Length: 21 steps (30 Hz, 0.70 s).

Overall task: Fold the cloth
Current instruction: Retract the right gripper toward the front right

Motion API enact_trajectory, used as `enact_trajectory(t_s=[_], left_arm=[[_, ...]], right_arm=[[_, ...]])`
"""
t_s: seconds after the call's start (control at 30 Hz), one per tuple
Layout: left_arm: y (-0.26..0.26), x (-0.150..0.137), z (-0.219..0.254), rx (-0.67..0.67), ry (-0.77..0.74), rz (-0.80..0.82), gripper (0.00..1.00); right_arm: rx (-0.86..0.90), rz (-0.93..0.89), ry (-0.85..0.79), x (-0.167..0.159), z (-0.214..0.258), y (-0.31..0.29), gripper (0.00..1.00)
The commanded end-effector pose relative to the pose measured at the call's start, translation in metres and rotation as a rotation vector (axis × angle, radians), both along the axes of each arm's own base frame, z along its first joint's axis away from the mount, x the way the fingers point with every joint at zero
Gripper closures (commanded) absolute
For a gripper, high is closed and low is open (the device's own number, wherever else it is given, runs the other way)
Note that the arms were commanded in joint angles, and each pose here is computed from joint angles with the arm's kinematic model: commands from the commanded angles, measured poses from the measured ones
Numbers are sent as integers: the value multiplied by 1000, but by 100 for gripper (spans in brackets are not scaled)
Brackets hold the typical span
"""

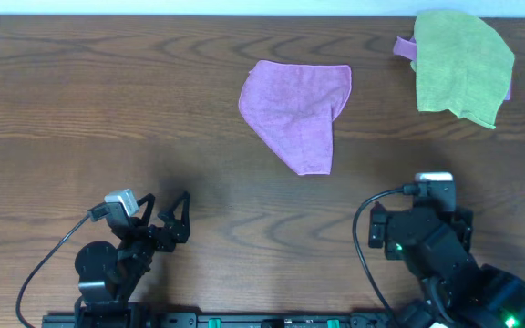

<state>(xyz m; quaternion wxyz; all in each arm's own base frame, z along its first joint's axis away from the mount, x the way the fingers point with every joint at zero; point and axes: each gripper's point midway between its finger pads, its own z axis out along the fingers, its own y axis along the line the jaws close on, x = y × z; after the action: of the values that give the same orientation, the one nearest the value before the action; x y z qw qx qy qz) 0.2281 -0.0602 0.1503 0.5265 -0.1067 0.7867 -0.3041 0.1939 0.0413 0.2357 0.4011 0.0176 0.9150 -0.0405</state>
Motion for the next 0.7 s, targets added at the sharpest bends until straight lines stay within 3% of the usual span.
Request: enact_trajectory(t_s=[0.0, 0.37, 0.67], left_arm=[[-4, -1, 3, -14, -10, -25, 5], [8, 2, -1, 8, 0, 48, 5], [18, 4, -7, 26, 21, 108, 5]], right_arm=[[31, -113, -46, 4, 8, -18, 1], [148, -362, -56, 43, -4, -75, 1], [281, -444, 69, 52, -68, -85, 1]])
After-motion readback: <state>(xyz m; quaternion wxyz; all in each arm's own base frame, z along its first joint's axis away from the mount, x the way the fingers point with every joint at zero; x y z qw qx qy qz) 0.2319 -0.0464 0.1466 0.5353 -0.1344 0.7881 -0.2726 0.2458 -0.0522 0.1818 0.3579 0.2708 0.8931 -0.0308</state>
